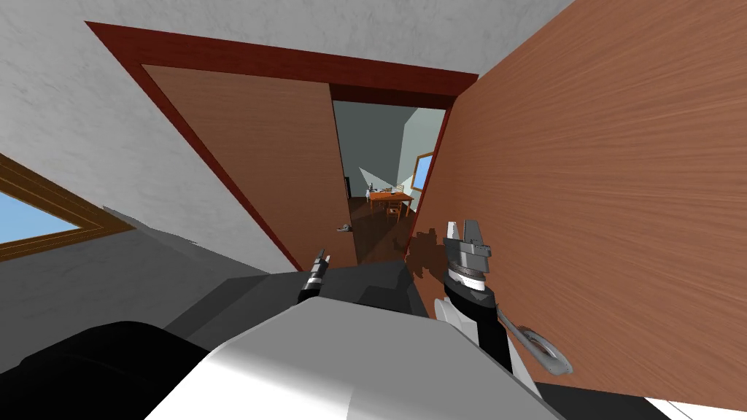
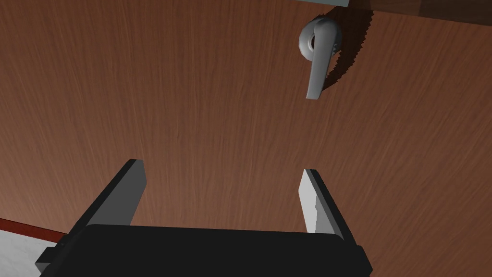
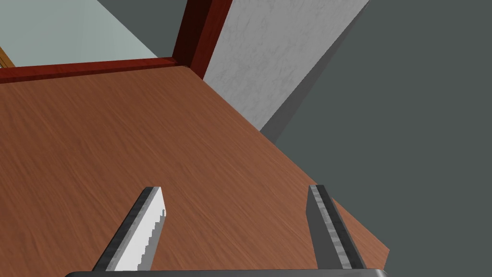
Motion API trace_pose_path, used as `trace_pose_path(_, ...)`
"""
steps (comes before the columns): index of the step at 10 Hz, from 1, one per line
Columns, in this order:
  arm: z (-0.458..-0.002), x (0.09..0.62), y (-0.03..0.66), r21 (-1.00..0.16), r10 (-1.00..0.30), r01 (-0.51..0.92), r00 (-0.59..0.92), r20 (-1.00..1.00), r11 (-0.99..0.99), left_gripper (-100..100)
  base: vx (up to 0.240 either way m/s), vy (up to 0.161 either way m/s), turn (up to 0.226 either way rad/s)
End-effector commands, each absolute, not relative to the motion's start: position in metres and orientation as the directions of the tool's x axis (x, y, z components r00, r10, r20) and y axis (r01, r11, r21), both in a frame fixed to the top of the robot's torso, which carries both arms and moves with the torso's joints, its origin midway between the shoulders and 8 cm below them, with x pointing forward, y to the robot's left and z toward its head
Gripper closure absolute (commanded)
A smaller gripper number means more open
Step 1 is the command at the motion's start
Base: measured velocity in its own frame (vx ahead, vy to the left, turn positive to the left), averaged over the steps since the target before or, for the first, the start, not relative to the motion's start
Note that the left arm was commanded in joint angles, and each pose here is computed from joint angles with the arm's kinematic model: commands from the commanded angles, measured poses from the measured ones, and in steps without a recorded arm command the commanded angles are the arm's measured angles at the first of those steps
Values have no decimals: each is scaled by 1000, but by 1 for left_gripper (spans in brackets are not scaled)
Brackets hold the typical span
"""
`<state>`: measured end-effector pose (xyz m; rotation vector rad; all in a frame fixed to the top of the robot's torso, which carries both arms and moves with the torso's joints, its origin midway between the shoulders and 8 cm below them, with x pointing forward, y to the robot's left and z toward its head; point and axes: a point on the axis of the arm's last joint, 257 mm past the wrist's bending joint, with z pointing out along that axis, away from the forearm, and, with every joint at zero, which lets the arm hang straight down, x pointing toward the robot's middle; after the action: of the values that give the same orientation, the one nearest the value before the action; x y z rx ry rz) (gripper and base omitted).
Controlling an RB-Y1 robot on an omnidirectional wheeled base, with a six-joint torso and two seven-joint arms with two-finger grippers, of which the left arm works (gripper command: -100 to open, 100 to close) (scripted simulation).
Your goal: Pull the door open
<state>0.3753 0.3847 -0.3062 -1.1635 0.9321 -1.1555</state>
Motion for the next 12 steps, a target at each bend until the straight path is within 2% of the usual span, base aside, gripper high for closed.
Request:
trace_pose_path(1, -316, 374, 388, -986, -980, 166, 195, 32, 1, -100, 105, -5, -29)
trace_pose_path(12, -375, 353, 406, -997, -968, 59, 241, 65, -53, -100, 112, 10, -31)
